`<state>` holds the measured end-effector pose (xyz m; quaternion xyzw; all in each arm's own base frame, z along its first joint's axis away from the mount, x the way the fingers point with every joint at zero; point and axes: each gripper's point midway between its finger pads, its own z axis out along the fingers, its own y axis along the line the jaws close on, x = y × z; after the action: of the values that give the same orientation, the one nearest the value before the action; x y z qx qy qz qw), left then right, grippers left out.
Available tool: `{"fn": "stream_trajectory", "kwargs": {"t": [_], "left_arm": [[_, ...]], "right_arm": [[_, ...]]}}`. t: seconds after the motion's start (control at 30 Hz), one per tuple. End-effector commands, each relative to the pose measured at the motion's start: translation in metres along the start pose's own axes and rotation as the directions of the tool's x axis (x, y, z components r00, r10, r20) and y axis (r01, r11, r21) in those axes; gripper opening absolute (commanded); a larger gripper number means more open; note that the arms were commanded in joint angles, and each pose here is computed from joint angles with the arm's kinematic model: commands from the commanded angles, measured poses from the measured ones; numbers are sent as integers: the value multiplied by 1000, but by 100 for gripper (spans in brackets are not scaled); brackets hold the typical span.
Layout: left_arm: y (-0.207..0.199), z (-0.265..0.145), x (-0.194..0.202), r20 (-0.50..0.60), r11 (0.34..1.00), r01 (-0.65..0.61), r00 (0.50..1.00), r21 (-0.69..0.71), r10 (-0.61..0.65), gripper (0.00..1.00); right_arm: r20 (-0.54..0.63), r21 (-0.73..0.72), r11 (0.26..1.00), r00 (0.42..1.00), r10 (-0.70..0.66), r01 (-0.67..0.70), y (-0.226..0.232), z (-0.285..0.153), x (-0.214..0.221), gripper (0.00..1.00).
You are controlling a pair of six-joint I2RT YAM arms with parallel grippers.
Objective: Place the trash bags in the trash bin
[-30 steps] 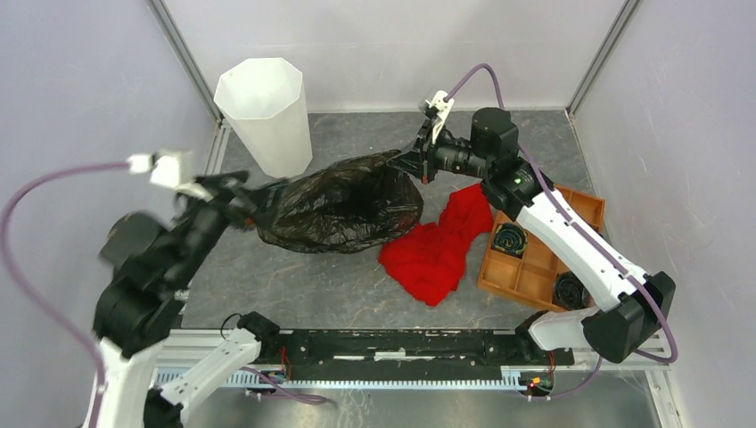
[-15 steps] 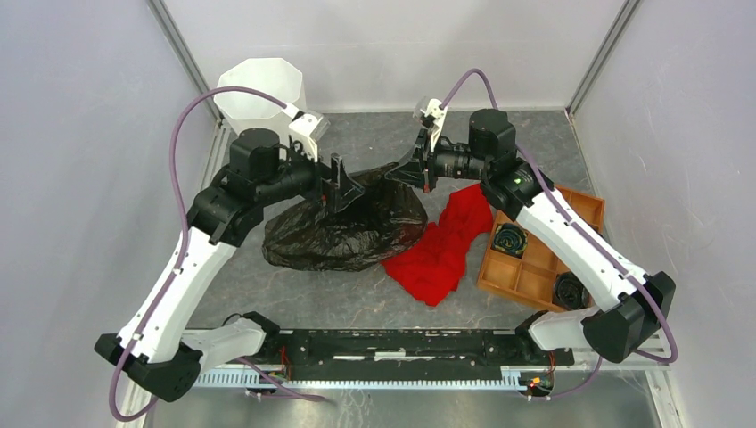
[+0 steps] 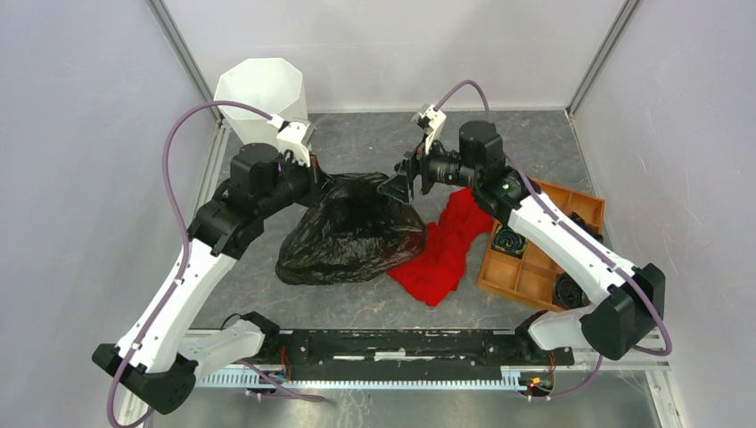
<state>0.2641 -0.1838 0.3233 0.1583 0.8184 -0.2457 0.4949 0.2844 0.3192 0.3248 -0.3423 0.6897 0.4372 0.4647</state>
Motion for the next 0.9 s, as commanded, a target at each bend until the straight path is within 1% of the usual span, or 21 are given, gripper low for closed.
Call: {"fn": "stream_trajectory", "kwargs": {"t": [0.0, 0.03, 0.07, 0.13, 0.2, 0.33, 0.4, 0.47, 0.6, 0.67, 0.73, 0.77, 0.8, 0.83, 0.87], "left_arm": [[-8, -2, -22, 125, 996, 81, 989, 34, -85, 2], [-10, 0, -22, 125, 995, 90, 988, 50, -96, 2], [-12, 2, -22, 124, 993, 102, 986, 61, -109, 2], [-14, 6, -23, 124, 989, 132, 982, 72, -140, 2], [-18, 11, -26, 119, 983, 161, 978, 90, -171, 2], [-35, 21, -31, 91, 964, 194, 973, 181, -212, 2], [-42, 24, -36, 90, 953, 209, 968, 218, -233, 2], [-48, 24, -43, 96, 944, 215, 965, 249, -245, 2], [-55, 26, -48, 91, 931, 229, 960, 283, -264, 2], [-55, 26, -47, 85, 929, 234, 960, 286, -268, 2], [-53, 24, -45, 87, 933, 236, 960, 271, -268, 2], [-49, 24, -43, 89, 937, 238, 959, 254, -267, 2], [-46, 22, -40, 92, 942, 240, 959, 235, -267, 2], [-41, 22, -37, 95, 947, 245, 959, 209, -269, 2], [-34, 22, -33, 99, 952, 254, 957, 174, -273, 2]], "right_arm": [[11, 162, 976, 989, 145, -145, -19, 0, 33, 94], [-3, 207, 967, 988, 153, -149, -24, -4, 45, 97], [-22, 245, 957, 986, 168, -158, -28, -8, 59, 98], [-40, 315, 933, 980, 196, -174, -35, -20, 84, 98], [-23, 374, 908, 977, 210, -186, -41, -32, 102, 98], [26, 389, 899, 977, 209, -203, -38, -44, 123, 98], [23, 405, 893, 978, 207, -199, -39, -47, 136, 98], [55, 414, 884, 975, 213, -217, -42, -49, 145, 98], [161, 364, 874, 946, 282, -322, -38, -45, 159, 98], [178, 364, 860, 933, 313, -358, -40, -42, 172, 98], [174, 397, 843, 931, 320, -364, -48, -43, 183, 98], [176, 398, 844, 933, 314, -359, -50, -42, 186, 94], [180, 389, 849, 934, 309, -356, -49, -41, 187, 86], [190, 381, 851, 932, 310, -361, -49, -41, 188, 68], [201, 373, 847, 924, 325, -379, -49, -39, 187, 46]]}}
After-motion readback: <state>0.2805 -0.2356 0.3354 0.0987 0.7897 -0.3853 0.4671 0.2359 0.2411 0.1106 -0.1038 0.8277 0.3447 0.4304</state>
